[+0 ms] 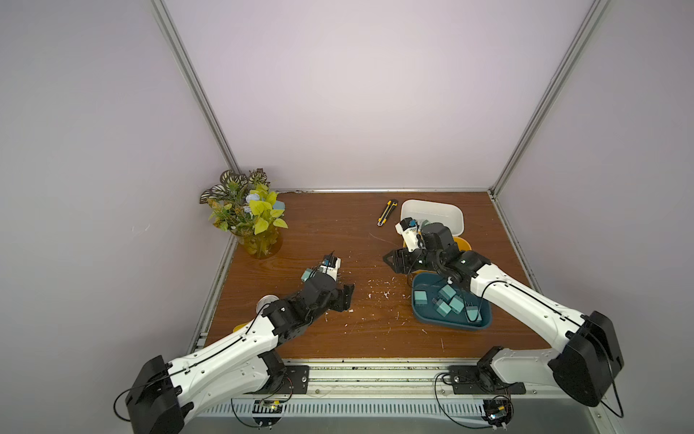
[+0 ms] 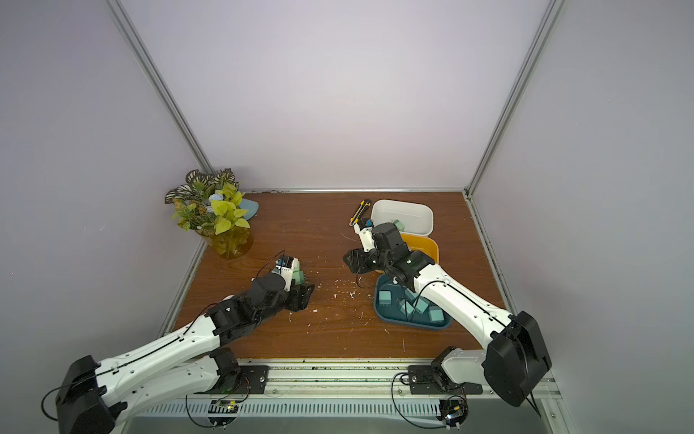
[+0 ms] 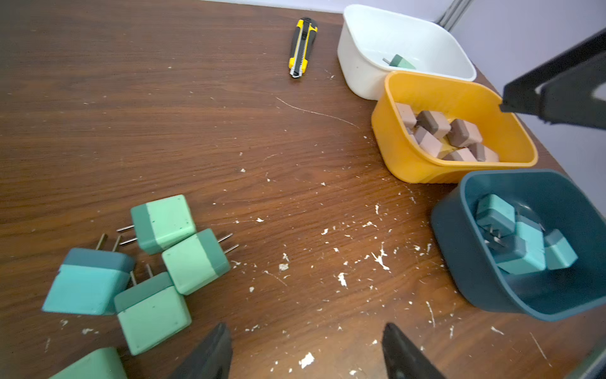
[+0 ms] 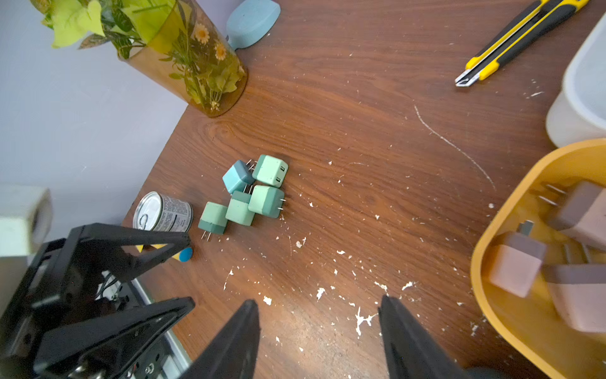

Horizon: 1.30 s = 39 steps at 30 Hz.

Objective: Place the plugs by color into the storage box
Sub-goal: Pick up the plug from the center of the board.

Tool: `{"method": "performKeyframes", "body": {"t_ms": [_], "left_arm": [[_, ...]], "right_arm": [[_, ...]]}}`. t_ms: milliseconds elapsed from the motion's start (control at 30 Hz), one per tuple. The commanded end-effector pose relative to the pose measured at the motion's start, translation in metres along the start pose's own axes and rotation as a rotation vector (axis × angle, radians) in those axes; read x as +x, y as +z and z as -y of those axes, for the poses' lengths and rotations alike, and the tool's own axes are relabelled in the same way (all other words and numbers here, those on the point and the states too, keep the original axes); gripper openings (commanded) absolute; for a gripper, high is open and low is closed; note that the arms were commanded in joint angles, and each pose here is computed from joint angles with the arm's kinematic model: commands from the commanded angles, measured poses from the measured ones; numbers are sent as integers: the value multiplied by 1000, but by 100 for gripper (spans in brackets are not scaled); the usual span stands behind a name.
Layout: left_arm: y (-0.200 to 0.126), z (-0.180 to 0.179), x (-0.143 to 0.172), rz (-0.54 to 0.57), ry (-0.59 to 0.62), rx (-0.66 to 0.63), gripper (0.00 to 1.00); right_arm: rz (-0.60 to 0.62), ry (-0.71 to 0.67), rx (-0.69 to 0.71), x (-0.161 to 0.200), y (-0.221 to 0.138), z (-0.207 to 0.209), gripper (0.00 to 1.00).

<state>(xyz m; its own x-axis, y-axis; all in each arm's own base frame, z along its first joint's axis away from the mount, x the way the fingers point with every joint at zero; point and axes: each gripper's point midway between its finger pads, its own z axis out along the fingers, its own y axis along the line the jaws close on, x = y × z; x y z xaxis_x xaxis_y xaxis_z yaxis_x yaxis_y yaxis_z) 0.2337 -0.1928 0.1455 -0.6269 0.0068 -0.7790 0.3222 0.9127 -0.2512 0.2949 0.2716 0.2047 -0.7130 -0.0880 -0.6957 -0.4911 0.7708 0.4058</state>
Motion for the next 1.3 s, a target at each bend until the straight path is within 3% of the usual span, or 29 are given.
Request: {"method": "performKeyframes", "body": {"t_ms": [0, 267, 433, 900, 1267], "left_arm": [[0, -23, 3, 10, -15, -107, 74], [11, -35, 6, -5, -13, -147, 73], [22, -51, 5, -20, -89, -135, 73], [17, -111, -34, -3, -178, -278, 73], [31, -139, -17, -83, -227, -366, 76]], "right_arm": [[31, -31, -54, -8, 3, -19, 64], [-2, -53, -70, 1, 19, -31, 63], [-26, -56, -52, 7, 28, -31, 63], [-51, -100, -88, -2, 46, -57, 63], [-62, -123, -131, -15, 80, -79, 63]]}}
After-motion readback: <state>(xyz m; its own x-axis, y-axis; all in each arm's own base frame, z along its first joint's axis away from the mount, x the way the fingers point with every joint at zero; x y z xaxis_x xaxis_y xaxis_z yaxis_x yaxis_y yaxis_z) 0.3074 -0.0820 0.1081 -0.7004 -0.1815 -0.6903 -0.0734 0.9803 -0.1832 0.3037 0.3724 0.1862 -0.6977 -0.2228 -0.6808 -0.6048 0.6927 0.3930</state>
